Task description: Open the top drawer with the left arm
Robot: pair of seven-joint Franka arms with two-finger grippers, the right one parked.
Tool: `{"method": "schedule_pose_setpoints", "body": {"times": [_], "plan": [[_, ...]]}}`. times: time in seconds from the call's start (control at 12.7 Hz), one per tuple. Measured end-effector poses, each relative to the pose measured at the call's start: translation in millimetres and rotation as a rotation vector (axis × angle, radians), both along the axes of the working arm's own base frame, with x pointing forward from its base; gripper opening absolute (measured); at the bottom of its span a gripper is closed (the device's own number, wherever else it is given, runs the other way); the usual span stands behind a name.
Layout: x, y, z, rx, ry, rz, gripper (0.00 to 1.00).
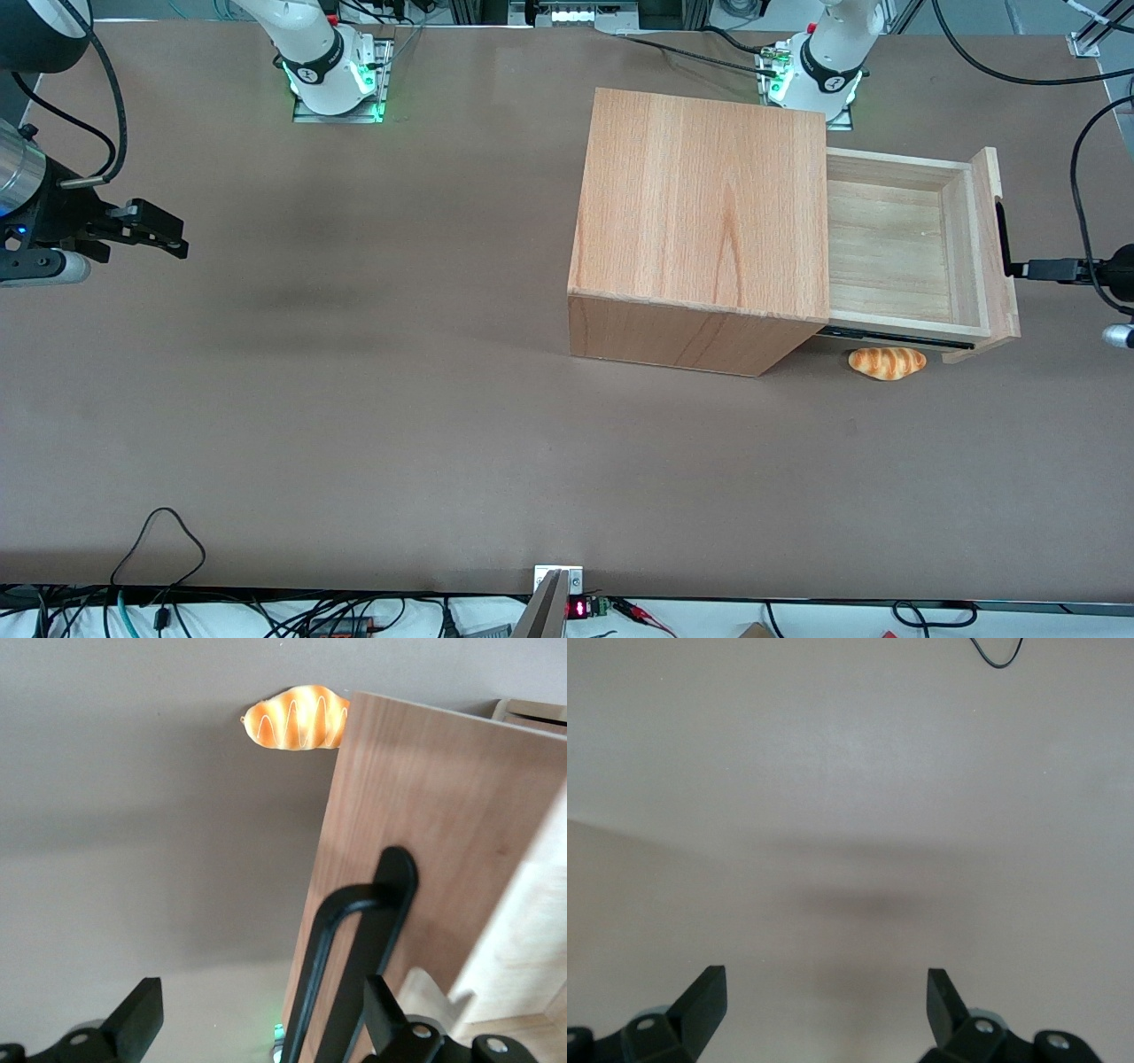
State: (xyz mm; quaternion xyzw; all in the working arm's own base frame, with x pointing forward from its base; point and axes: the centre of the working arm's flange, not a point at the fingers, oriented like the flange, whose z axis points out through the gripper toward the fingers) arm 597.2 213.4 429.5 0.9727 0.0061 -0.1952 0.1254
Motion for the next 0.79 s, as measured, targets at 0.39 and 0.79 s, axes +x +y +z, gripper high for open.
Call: {"method": "schedule_pose_setpoints", "body": {"times": [0.39, 0.79], "plan": [[-0.9, -9.3, 66.4, 0.023, -0.044, -0.001, 1.00], [-19.0, -122.7, 158.4, 0.104, -0.056, 0.004, 1.00]]}}
